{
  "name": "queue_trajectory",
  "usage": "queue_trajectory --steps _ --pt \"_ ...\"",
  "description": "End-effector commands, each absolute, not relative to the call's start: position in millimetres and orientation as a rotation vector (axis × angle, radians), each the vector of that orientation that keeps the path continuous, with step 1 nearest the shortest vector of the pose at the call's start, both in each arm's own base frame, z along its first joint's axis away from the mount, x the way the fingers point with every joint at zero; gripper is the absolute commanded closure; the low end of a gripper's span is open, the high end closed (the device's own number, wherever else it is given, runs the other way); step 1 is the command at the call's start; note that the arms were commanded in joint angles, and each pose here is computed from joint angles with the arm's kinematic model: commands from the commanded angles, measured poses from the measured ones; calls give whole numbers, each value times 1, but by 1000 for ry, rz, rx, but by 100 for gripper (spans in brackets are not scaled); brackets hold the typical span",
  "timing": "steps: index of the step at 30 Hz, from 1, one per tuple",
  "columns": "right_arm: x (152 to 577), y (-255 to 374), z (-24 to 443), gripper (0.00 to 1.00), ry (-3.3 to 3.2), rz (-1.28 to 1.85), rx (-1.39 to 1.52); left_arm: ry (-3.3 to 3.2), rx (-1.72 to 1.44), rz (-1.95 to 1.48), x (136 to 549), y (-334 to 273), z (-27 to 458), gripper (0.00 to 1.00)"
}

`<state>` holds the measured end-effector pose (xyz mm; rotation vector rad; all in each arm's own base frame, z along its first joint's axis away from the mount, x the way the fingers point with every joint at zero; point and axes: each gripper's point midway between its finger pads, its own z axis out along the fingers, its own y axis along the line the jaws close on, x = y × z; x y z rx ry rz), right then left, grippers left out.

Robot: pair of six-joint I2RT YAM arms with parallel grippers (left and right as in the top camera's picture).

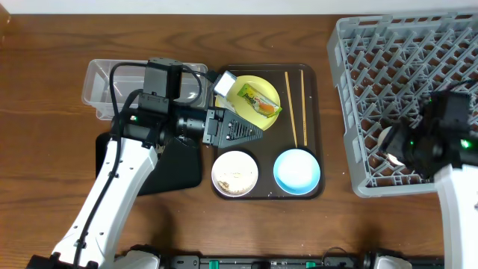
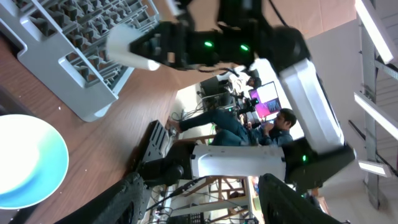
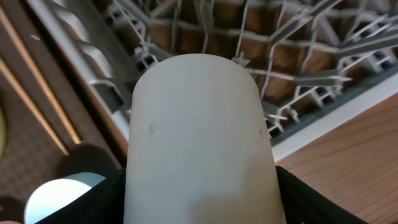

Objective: Sort waste into correct bins and load items into the dishwasher rack

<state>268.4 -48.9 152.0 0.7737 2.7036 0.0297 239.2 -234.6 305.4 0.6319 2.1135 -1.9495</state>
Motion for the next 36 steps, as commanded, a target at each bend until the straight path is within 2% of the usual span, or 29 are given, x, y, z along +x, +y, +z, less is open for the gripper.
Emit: queue_trajectory --steps 1,6,8,11,13,17,21,24,27,30,36 --pt "279 -49 138 34 2737 65 823 2088 658 -1931 239 -234 311 38" --pt "285 -37 116 34 2816 163 838 2088 658 -1931 239 -234 311 38" --pt "285 -37 111 21 2828 163 871 2089 658 -1930 239 -235 311 38" --pt "289 -34 117 7 2805 203 885 2118 635 -1886 244 -235 305 38" --pt "294 -29 127 2 2783 256 842 2171 598 -1828 248 -236 297 38" --pt "305 0 167 1 2697 494 606 2396 462 -1534 261 -237 255 38" --pt "303 28 206 1 2581 680 368 2657 329 -1011 266 -225 197 38" --pt "295 35 222 1 2533 708 311 2748 268 -601 267 -214 164 39" --pt "287 37 230 1 2517 704 303 2780 227 -330 265 -213 140 42" --pt "281 38 235 1 2508 703 302 2841 185 -225 259 -223 112 44" --pt "275 38 233 1 2526 692 263 2971 77 -161 250 -243 57 53"
